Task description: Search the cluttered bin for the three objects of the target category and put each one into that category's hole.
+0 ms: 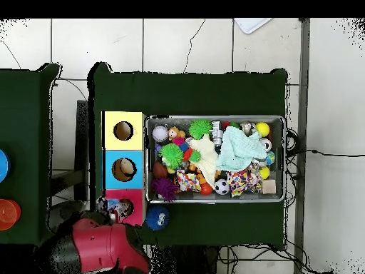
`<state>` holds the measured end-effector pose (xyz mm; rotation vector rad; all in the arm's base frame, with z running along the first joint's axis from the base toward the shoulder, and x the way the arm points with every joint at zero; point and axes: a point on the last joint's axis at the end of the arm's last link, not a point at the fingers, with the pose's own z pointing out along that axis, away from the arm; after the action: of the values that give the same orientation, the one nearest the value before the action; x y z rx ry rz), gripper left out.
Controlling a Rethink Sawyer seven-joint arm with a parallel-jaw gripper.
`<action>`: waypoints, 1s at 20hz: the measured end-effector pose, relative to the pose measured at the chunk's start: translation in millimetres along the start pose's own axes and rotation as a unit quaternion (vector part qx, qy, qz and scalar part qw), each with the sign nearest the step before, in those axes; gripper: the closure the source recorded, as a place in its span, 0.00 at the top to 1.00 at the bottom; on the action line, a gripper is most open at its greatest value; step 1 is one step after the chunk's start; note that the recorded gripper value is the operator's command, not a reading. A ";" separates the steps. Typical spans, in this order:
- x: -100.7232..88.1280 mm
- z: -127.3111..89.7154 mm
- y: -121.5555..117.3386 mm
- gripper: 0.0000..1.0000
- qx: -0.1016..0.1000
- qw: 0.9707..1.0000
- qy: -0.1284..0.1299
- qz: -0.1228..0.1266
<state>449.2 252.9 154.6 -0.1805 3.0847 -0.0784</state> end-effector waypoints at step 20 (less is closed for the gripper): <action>-39.7 31.1 -19.9 0.00 0.003 0.999 -0.016 0.031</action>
<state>492.5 236.4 126.5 -0.0847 3.0546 -0.0800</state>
